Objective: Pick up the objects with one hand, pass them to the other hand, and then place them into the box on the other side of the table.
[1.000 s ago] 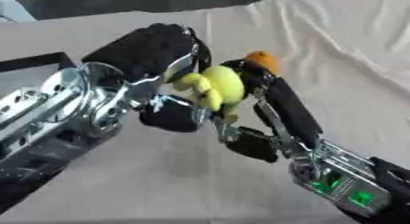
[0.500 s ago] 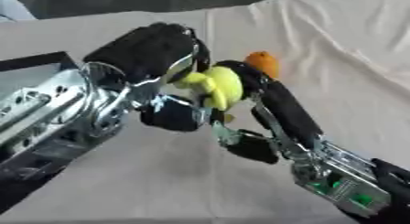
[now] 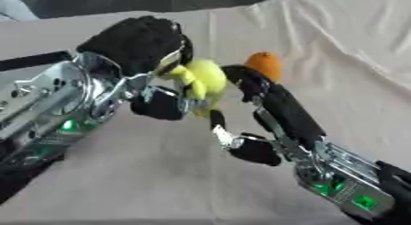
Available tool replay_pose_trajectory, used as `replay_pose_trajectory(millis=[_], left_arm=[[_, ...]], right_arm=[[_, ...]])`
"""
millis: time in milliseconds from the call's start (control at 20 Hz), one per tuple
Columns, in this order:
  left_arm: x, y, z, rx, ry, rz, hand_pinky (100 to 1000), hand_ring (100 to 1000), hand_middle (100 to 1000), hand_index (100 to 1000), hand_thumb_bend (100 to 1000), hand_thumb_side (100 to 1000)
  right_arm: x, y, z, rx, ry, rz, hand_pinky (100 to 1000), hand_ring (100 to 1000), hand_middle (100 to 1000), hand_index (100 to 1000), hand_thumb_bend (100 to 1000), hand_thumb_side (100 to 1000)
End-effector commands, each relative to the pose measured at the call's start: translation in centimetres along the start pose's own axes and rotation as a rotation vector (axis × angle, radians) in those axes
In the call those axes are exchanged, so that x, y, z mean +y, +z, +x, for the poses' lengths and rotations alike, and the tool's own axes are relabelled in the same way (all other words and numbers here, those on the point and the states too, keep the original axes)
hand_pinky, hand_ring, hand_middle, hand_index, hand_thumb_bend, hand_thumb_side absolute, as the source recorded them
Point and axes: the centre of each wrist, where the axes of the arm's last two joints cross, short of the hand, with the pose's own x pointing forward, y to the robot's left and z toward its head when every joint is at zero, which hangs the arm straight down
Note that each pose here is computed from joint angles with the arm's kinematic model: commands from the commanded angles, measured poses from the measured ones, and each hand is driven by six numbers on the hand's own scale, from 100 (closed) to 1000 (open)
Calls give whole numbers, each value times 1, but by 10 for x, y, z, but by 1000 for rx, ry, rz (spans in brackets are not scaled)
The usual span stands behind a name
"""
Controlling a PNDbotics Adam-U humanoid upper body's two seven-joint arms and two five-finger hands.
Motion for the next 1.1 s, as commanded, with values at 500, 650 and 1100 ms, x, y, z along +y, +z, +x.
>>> replay_pose_trajectory(millis=[500, 650, 1100], left_arm=[[24, 27, -44, 311, 212, 14, 691, 475, 245, 261, 100, 280], [23, 30, -56, 366, 224, 26, 691, 475, 243, 261, 100, 278], [6, 33, -97, 542, 248, 30, 689, 473, 243, 266, 100, 275]], right_arm=[[-6, 0, -2, -8, 22, -39, 537, 917, 863, 931, 100, 576], [-6, 0, -2, -9, 19, -55, 534, 916, 862, 930, 100, 570], [-7, 0, -4, -32, 19, -106, 533, 911, 860, 927, 100, 511]])
